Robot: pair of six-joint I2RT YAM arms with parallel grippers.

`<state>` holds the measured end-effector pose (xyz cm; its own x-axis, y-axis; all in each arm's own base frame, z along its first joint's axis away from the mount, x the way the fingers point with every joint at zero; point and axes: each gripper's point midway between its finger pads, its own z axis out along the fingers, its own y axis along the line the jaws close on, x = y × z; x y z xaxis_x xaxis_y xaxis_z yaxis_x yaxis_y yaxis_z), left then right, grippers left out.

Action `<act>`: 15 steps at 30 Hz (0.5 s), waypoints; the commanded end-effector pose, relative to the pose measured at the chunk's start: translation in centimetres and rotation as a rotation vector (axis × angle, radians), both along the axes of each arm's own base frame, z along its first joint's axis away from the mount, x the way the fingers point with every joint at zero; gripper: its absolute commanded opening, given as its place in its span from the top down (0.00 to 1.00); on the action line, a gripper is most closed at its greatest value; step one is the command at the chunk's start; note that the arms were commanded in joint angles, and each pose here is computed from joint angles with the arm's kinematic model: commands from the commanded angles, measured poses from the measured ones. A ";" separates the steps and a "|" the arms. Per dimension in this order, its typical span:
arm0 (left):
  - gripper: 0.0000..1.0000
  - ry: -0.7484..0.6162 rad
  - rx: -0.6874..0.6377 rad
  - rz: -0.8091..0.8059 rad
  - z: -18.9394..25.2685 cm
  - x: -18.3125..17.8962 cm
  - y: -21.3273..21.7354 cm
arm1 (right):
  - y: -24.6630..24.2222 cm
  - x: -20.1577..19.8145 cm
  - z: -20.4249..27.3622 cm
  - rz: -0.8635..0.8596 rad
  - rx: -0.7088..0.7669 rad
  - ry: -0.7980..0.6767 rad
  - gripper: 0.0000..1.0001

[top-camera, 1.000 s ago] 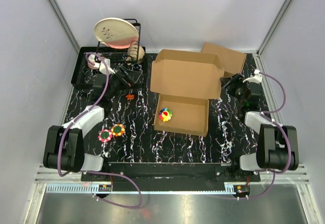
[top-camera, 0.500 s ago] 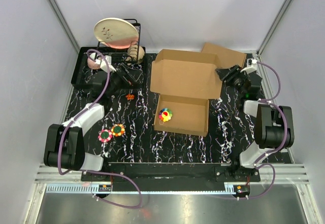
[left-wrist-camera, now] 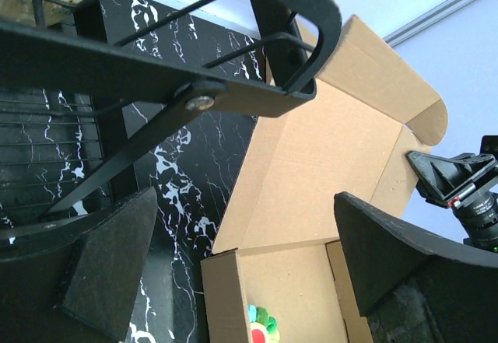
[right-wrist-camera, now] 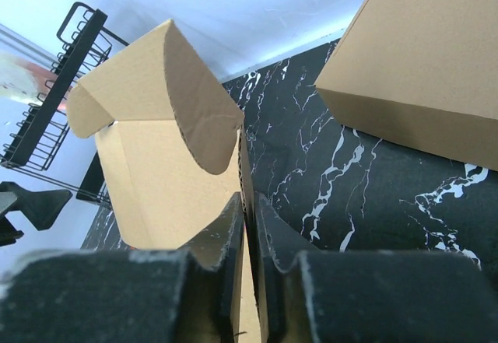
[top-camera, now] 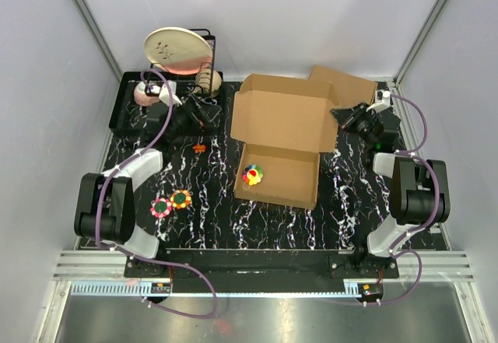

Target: Fold the paper box

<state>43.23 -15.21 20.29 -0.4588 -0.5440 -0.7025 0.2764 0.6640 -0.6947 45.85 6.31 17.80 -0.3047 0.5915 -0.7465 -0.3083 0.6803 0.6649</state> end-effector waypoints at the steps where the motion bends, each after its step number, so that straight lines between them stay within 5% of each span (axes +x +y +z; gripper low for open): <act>1: 0.01 -0.097 0.006 -0.056 2.7 1.2 -0.4 | 0.4 -0.3 1.5 0.034 -0.020 -0.062 0.87; 15: 0.04 -0.160 -0.042 -0.238 1.6 2.7 -3.1 | 1.7 -1.8 1.9 0.117 -0.032 -0.083 0.94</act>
<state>45.34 -17.57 19.45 -0.5193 -0.4783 -0.7082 0.4169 0.5817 -0.6985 44.82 7.27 17.16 -0.3505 0.5649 -0.7470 -0.3462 0.6629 0.6638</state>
